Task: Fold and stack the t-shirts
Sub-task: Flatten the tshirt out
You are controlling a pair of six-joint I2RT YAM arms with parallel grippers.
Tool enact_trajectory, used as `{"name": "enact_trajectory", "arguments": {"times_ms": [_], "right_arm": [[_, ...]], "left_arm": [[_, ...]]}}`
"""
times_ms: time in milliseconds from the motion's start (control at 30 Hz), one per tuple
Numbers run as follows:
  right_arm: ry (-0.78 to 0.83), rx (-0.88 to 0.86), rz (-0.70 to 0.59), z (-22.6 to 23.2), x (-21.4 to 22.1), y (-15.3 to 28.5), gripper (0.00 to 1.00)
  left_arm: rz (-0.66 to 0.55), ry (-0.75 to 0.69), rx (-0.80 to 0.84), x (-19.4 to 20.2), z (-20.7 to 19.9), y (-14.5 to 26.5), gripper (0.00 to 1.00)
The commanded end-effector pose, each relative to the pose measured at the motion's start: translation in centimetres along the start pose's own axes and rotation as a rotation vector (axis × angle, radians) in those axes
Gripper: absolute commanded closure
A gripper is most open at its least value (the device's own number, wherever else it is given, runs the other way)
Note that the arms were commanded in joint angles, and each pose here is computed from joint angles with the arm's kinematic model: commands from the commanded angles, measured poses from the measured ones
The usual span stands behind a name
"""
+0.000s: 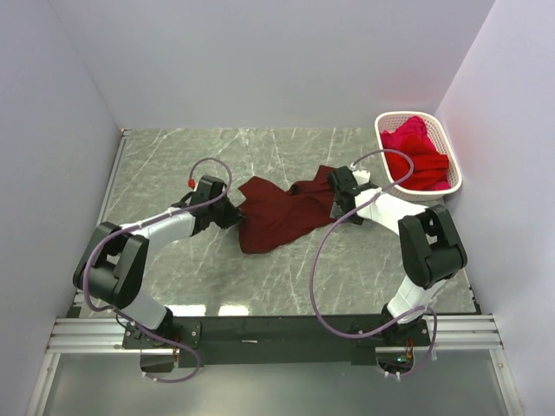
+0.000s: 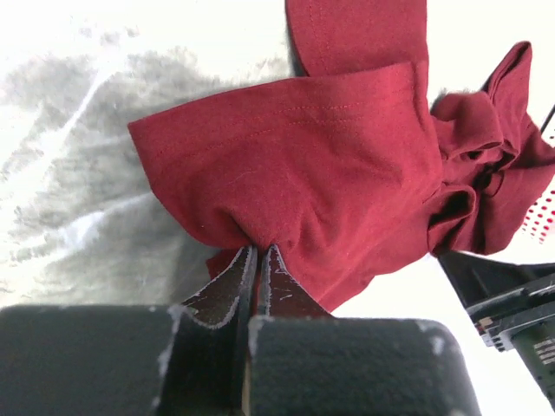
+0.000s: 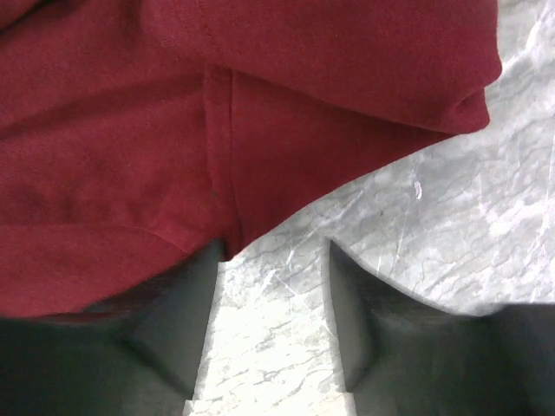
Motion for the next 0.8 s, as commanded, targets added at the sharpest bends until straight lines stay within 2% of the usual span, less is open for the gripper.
{"name": "enact_trajectory", "arguments": {"times_ms": [0,67,100,200,367,533,767], "right_arm": [[-0.040,-0.007,-0.049,0.7,-0.9,-0.2,0.47],[-0.034,-0.003,-0.044,0.7,-0.8,-0.3,0.56],[-0.031,0.000,-0.038,0.8,-0.7,-0.4,0.65],[-0.027,0.006,-0.022,0.9,-0.6,-0.8,0.79],[-0.043,0.006,-0.039,1.0,-1.3,-0.6,0.73],[-0.066,-0.023,-0.085,1.2,-2.4,0.8,0.57],[-0.075,0.002,-0.074,1.6,-2.5,0.1,0.55]], "left_arm": [[-0.041,-0.033,0.041,-1.0,-1.5,0.9,0.99],[-0.039,-0.037,0.054,-1.2,-1.8,1.2,0.99],[-0.041,-0.044,0.049,-1.3,-1.8,1.4,0.99],[-0.050,-0.060,0.067,-1.5,-2.3,2.0,0.99],[-0.051,-0.072,0.086,-1.5,-2.6,2.8,0.99],[-0.049,-0.074,0.090,-1.4,-2.4,3.0,0.99],[-0.045,-0.078,0.089,-1.4,-2.4,2.9,0.99]]}}
Point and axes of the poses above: each gripper's point midway between its finger pads, its own y axis back along the fingers, its own z axis along the line the jaws close on, x = y × z, the point moved 6 cm from there along y, back along the fingers, and after that the axes turned 15 degrees about y, right-handed, at the moved point
